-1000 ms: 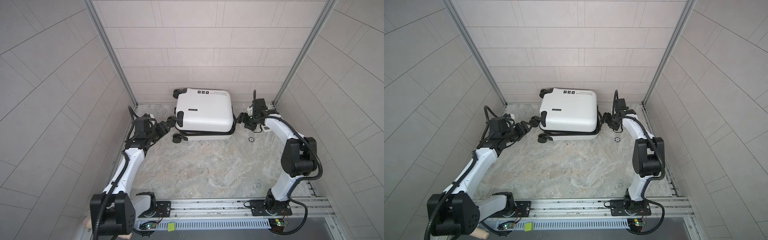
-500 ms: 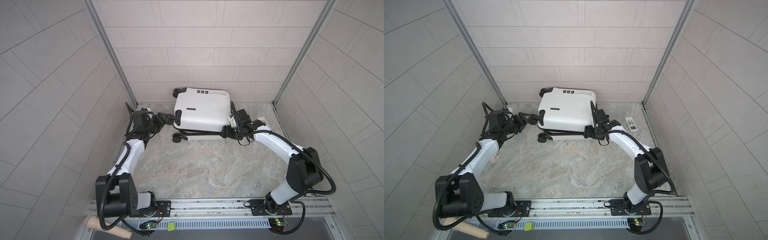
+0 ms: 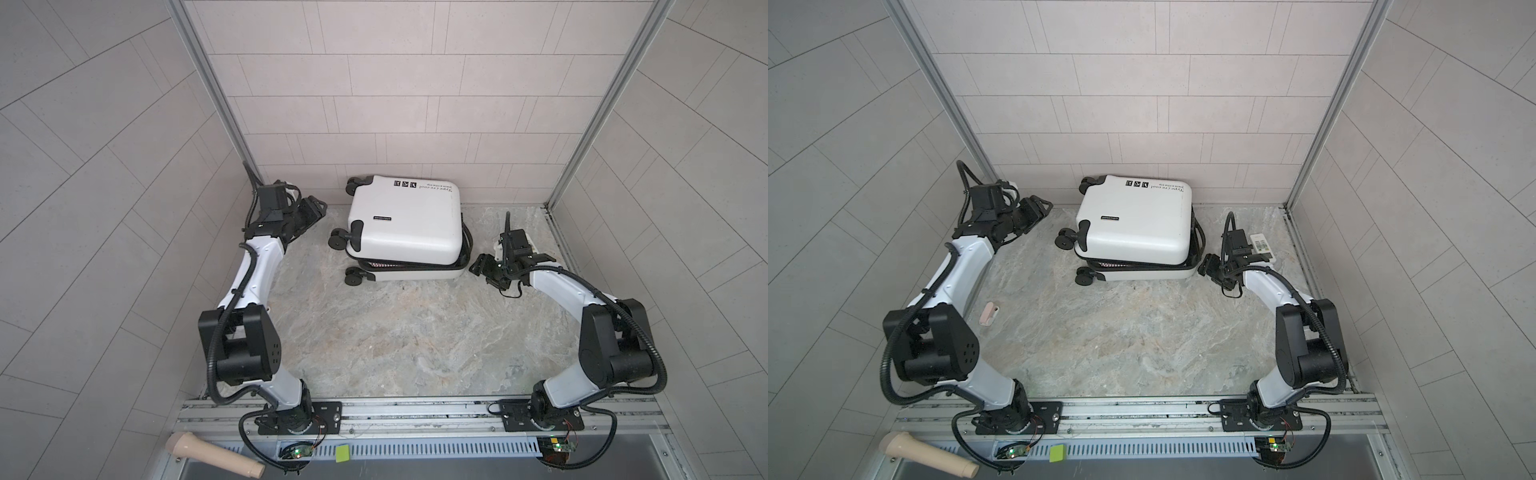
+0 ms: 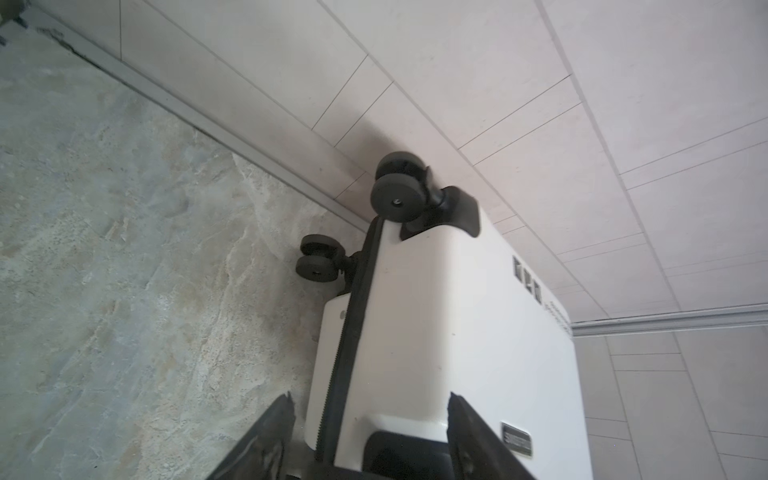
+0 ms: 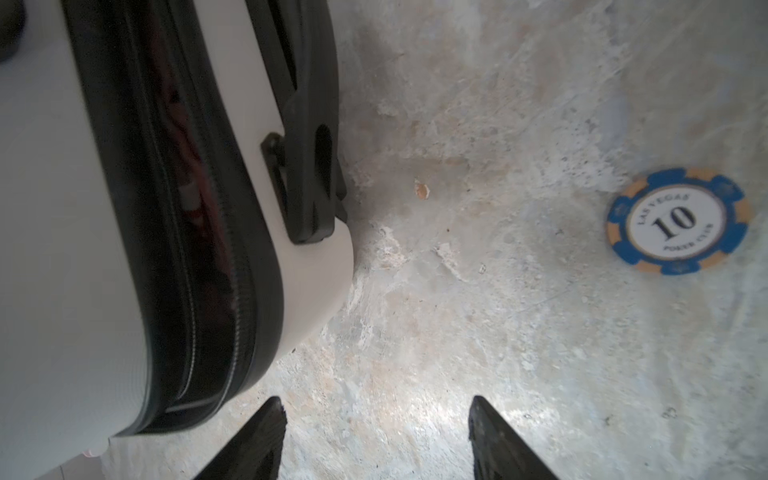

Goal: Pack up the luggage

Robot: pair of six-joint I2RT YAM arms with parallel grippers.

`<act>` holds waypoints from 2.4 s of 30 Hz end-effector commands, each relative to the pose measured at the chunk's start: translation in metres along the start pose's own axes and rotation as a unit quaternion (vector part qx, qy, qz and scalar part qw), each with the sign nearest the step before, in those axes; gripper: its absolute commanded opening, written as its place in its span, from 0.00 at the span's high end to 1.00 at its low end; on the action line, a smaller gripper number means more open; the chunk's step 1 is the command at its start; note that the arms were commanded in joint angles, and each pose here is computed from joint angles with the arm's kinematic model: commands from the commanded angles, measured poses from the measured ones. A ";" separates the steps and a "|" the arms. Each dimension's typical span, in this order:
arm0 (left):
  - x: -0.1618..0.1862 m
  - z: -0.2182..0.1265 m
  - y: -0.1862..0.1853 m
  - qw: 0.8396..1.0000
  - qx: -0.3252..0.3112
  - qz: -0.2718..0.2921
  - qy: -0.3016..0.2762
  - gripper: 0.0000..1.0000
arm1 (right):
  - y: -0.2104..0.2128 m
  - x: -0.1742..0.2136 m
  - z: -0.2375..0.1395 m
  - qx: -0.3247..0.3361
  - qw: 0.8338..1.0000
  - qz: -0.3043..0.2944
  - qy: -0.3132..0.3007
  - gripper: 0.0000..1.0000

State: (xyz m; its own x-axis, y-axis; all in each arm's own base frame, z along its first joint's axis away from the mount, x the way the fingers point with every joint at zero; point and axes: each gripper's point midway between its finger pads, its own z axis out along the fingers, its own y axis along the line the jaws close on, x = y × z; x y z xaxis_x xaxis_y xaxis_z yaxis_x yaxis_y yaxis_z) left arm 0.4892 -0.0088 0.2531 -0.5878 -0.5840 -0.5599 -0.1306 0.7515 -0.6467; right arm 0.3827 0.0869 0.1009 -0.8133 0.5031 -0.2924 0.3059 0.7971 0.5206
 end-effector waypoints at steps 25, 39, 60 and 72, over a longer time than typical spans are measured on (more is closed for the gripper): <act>0.059 -0.054 0.006 0.994 0.070 -0.085 0.009 0.30 | 0.013 -0.004 -0.003 -0.017 1.000 -0.012 -0.011 0.26; 0.060 -0.027 -0.034 0.991 0.125 -0.001 0.045 0.27 | 0.019 -0.051 0.022 -0.051 0.997 0.057 -0.034 0.27; 0.086 0.017 -0.009 0.991 0.097 0.001 0.088 0.08 | 0.030 -0.112 0.074 -0.063 0.993 0.099 -0.027 0.33; 0.113 0.010 -0.016 0.987 0.113 0.005 0.110 0.47 | 0.035 -0.121 0.096 -0.070 0.993 0.094 -0.012 0.52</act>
State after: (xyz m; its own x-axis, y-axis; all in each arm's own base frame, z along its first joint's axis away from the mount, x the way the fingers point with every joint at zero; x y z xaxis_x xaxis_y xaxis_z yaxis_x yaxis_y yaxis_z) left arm 0.4459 -0.0829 0.1936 -0.7375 -0.4932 -0.4613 0.0256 0.6622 -0.7489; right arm 0.5343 0.0816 0.0757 -0.7242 0.6591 -0.2028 0.3883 0.6328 0.6700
